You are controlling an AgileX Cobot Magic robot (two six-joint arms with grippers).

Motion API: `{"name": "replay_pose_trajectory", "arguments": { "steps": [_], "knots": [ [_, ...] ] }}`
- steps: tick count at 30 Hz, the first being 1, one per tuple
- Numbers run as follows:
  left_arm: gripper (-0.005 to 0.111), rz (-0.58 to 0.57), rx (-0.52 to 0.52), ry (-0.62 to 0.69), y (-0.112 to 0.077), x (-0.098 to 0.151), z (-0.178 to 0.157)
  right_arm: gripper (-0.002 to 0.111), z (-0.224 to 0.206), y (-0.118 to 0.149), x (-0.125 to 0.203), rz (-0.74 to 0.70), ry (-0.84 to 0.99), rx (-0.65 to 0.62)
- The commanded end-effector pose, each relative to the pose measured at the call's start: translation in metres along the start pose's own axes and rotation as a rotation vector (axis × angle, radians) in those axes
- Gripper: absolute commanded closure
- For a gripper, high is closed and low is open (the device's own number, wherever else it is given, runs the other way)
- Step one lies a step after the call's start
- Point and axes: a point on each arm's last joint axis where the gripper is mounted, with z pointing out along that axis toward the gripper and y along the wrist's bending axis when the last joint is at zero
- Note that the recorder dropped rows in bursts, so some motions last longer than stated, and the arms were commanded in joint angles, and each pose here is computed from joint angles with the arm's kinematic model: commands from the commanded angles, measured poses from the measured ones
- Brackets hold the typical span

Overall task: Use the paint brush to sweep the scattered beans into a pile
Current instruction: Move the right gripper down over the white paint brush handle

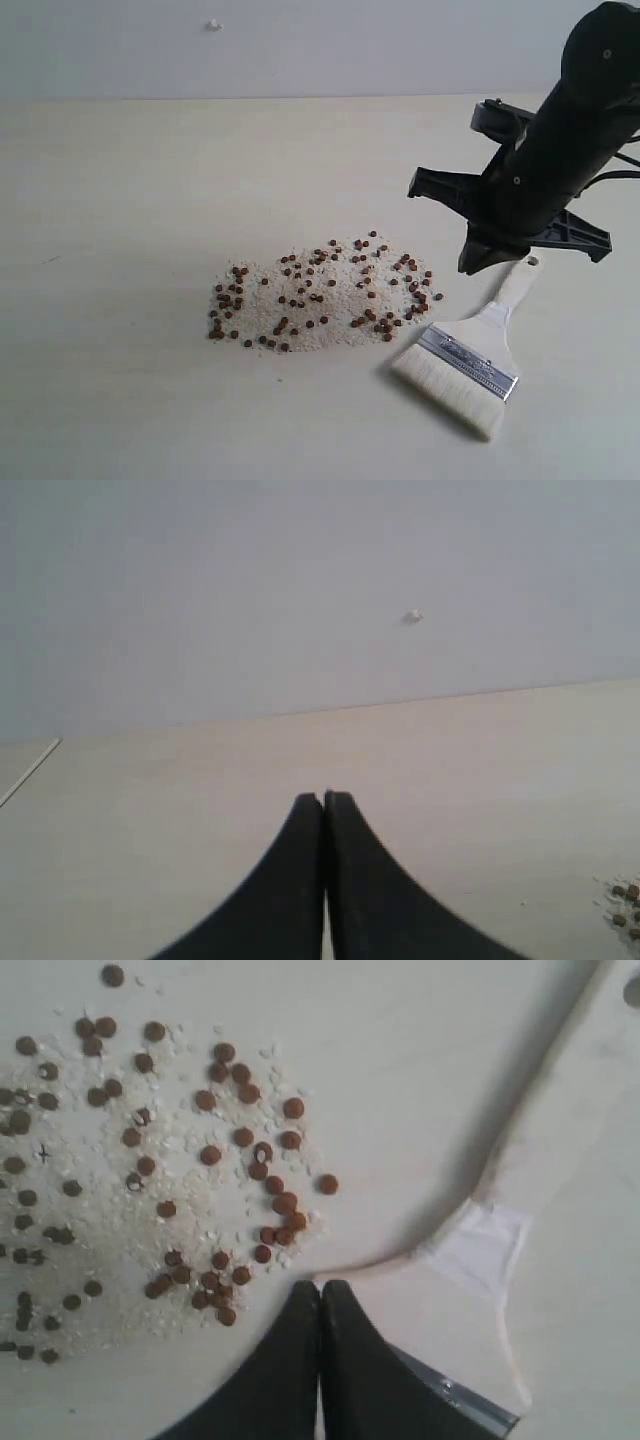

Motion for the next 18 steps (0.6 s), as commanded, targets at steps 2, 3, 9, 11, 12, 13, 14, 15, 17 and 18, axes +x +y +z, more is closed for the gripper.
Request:
{"name": "replay_pose_trajectory", "arguments": {
  "steps": [2, 3, 9, 11, 12, 13, 14, 15, 17, 18],
  "knots": [
    [0.107, -0.002, 0.005, -0.004, 0.000, 0.001, 0.000, 0.108, -0.001, 0.003, -0.004, 0.003, -0.055, -0.031],
    [0.107, -0.002, 0.005, -0.004, 0.000, 0.001, 0.000, 0.108, -0.001, 0.003, -0.005, 0.003, -0.063, -0.036],
    [0.107, -0.002, 0.005, -0.004, 0.000, 0.001, 0.000, 0.108, -0.001, 0.004, -0.006, 0.003, -0.077, -0.043],
    [0.107, -0.002, 0.005, -0.004, 0.000, 0.001, 0.000, 0.108, -0.001, 0.005, -0.007, 0.008, -0.086, -0.051],
    [0.107, -0.002, 0.005, -0.004, 0.000, 0.001, 0.000, 0.108, -0.001, 0.005, -0.008, 0.012, -0.094, -0.057],
    [0.107, -0.002, 0.005, -0.004, 0.000, 0.001, 0.000, 0.108, -0.002, 0.009, -0.008, 0.145, -0.089, -0.104],
    [0.107, -0.002, 0.005, -0.004, 0.000, 0.001, 0.000, 0.108, -0.002, 0.010, -0.008, 0.253, -0.081, -0.122],
    [0.107, -0.002, 0.005, -0.004, 0.000, 0.001, 0.000, 0.108, -0.001, 0.010, -0.006, 0.267, -0.058, -0.119],
    [0.107, -0.002, 0.005, -0.004, 0.000, 0.001, 0.000, 0.108, -0.001, 0.007, -0.002, 0.330, -0.018, -0.085],
    [0.107, -0.002, 0.005, -0.004, 0.000, 0.001, 0.000, 0.108, 0.000, 0.007, 0.004, 0.403, -0.006, -0.023]
  ]
}}
